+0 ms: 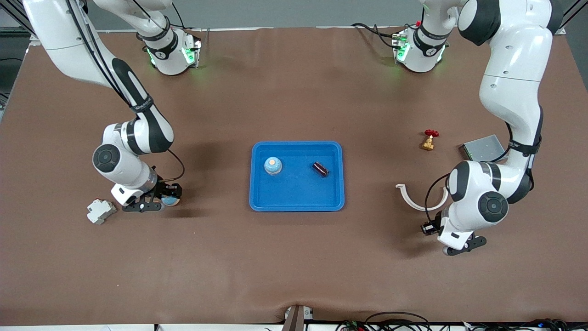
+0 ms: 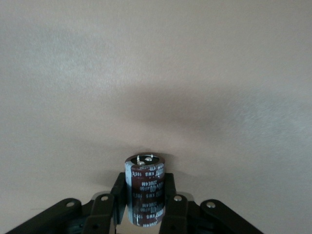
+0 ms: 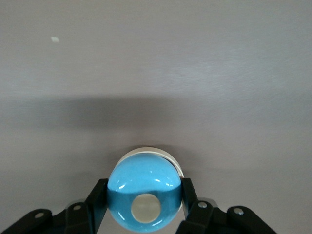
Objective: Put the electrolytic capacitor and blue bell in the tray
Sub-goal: 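Carry the bell and capacitor over the blue tray with both grippers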
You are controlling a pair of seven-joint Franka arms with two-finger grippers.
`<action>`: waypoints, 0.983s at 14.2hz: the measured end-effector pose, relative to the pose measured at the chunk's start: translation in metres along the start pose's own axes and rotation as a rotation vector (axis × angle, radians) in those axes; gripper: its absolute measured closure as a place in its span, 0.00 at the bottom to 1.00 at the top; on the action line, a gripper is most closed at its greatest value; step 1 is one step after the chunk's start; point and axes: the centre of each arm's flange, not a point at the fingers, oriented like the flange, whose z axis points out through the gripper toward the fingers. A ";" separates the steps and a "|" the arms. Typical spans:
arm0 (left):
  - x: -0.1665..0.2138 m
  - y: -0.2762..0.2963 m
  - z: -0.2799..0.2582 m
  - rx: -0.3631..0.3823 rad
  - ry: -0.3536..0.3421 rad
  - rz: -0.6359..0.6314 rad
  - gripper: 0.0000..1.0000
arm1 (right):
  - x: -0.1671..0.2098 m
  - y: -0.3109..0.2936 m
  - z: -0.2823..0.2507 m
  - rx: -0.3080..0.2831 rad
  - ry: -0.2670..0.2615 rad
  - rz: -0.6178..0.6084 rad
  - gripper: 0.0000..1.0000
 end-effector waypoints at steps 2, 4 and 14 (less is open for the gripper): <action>0.002 0.005 -0.016 -0.009 0.004 -0.005 0.66 | -0.002 -0.048 -0.015 0.014 -0.003 0.073 0.35; -0.001 0.013 -0.043 -0.013 -0.015 -0.041 0.66 | -0.012 -0.104 -0.024 0.036 0.004 0.153 0.35; -0.134 0.226 -0.137 -0.053 -0.041 -0.259 0.66 | -0.053 -0.307 -0.029 0.112 0.016 0.381 0.35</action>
